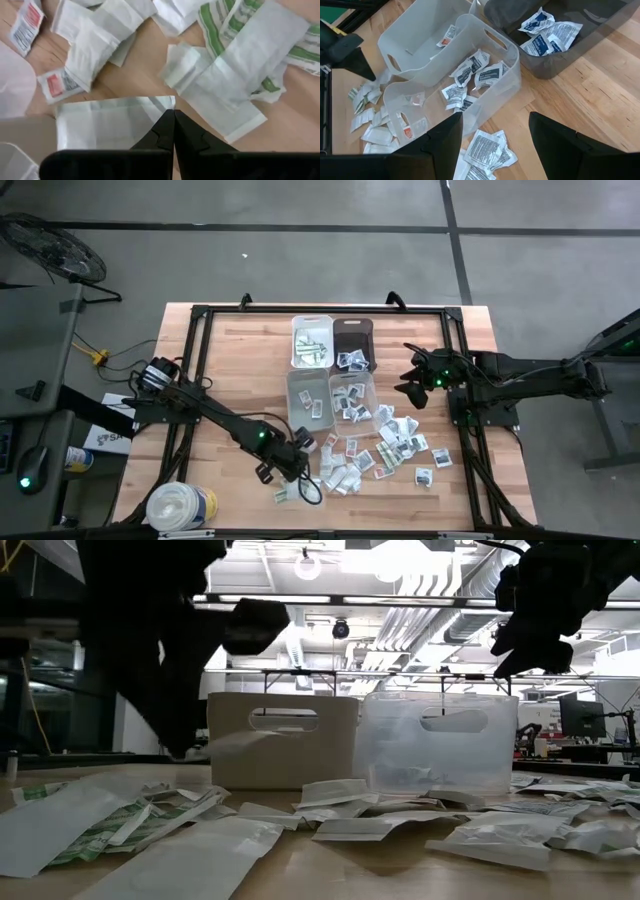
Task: Pick & Place First Aid Supplies
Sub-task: Put the green bandage pack into the white bin
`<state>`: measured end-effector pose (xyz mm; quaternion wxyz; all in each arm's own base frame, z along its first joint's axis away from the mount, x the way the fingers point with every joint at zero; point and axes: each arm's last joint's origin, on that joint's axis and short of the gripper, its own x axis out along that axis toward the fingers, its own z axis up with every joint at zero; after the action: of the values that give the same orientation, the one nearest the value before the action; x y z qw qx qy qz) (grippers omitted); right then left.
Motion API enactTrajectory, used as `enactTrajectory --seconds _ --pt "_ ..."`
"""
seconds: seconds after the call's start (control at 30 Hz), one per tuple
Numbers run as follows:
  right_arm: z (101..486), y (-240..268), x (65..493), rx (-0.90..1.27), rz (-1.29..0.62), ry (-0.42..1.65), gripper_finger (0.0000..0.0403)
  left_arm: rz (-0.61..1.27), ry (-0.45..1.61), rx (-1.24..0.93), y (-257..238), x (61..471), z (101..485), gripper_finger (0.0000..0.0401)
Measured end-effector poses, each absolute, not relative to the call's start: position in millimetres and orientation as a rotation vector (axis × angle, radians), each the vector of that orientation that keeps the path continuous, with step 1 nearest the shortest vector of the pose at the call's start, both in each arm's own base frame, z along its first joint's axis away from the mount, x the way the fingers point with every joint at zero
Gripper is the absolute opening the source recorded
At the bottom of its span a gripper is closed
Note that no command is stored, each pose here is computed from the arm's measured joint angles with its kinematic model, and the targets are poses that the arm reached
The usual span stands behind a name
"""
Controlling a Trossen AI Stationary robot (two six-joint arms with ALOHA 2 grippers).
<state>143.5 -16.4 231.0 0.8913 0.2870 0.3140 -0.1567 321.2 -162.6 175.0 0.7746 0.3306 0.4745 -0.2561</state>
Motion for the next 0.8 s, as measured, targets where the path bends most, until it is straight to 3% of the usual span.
enactTrajectory --seconds 0.53,0.8 --pt "231 -16 143 0.592 -0.324 0.652 0.0222 -0.519 0.837 0.737 -177 346 230 0.0000" --pt "231 -16 143 0.586 -0.322 0.653 0.0222 -0.462 0.808 0.714 -166 356 240 0.0000"
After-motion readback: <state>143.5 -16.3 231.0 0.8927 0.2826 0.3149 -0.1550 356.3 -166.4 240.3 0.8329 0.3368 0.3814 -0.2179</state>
